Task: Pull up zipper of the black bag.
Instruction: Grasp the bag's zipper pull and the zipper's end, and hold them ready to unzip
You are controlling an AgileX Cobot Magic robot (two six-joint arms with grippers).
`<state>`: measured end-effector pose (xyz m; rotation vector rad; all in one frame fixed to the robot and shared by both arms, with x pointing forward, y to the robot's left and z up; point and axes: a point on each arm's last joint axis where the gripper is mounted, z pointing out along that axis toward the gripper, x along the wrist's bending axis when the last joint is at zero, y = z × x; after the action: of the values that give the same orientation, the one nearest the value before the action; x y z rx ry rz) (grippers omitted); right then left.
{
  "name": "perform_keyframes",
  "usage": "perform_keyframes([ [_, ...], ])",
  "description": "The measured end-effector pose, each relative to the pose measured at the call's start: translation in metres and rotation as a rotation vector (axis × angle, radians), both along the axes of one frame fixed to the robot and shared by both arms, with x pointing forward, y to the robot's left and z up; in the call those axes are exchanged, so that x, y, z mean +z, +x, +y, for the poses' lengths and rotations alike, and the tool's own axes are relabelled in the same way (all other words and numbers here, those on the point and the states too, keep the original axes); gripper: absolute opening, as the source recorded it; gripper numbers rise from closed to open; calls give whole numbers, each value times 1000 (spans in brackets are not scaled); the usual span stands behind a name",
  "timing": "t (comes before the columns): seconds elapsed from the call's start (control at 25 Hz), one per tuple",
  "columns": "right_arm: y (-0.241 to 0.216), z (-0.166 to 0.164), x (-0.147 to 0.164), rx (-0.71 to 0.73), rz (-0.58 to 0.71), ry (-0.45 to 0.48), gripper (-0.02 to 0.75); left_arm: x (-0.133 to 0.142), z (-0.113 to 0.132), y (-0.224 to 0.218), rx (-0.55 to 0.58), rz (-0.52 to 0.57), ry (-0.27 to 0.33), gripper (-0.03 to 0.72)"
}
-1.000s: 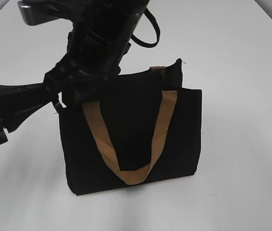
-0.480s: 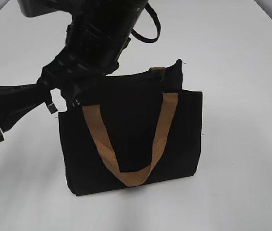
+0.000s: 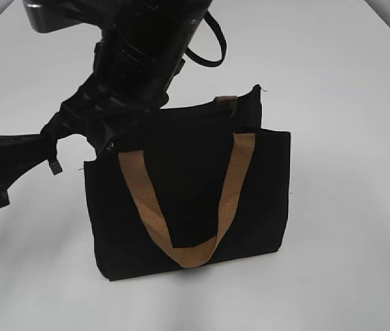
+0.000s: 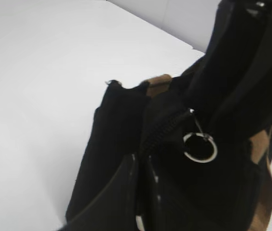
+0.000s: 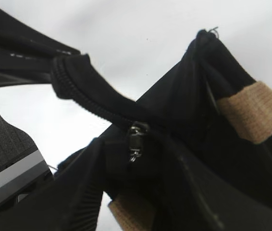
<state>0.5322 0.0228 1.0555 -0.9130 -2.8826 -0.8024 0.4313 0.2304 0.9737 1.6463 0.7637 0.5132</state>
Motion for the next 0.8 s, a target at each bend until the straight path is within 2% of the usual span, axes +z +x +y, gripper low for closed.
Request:
perform_keyframes([
  [0.2,0,0,0,3,-2,0,317,-3,8,3,101,48,42,4],
  [0.4,-1,0,4,16,-17,7,317,1,14,4,193,62,26,4],
  [0.6,-3,-1,7,23,-24,10,317,9,15,1,203,23,8,4],
  [0.8,-17,12,8,88,-47,11,337,21,13,-3,176,-45,-31,4],
])
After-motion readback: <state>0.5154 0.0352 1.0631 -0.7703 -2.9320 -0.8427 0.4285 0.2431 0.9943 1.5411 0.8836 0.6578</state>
